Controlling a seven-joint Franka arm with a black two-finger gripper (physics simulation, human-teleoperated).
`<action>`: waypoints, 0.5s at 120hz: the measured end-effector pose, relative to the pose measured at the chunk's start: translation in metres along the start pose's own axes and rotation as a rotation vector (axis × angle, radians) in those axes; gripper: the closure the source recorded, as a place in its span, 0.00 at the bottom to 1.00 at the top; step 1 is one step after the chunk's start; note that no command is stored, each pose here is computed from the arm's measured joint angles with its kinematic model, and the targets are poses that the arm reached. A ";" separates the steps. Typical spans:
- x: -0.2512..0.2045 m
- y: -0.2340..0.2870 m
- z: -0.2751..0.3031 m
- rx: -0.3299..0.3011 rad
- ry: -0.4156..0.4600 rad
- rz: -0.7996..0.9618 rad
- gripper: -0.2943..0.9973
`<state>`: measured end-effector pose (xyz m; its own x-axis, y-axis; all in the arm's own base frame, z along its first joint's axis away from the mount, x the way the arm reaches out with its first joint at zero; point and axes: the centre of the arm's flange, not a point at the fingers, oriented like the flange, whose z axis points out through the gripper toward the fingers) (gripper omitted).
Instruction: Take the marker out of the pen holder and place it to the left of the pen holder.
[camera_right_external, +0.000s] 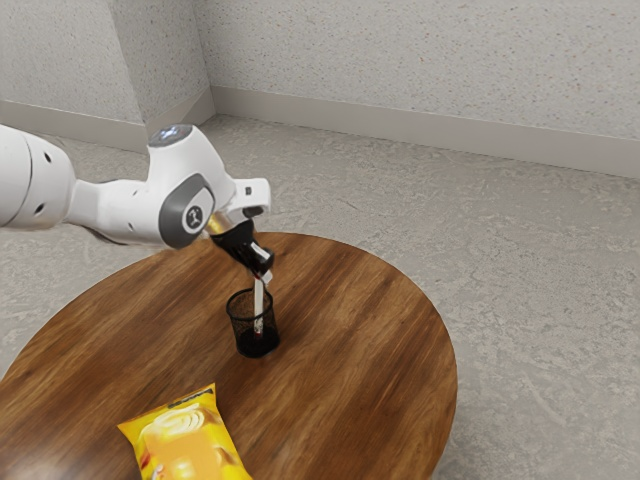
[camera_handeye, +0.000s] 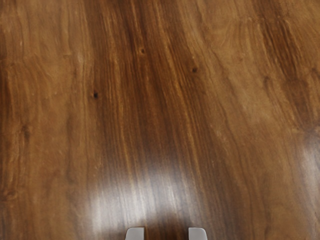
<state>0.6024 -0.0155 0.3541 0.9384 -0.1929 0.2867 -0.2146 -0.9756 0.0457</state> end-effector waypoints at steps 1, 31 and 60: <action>0.000 0.000 -0.002 0.001 0.002 0.000 0.81; 0.008 0.006 -0.113 0.039 0.102 0.003 0.82; -0.016 -0.047 -0.131 0.229 -0.044 0.079 0.82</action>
<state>0.5621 0.0474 0.4731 0.9331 -0.2693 0.2382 -0.2258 -0.9546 -0.1944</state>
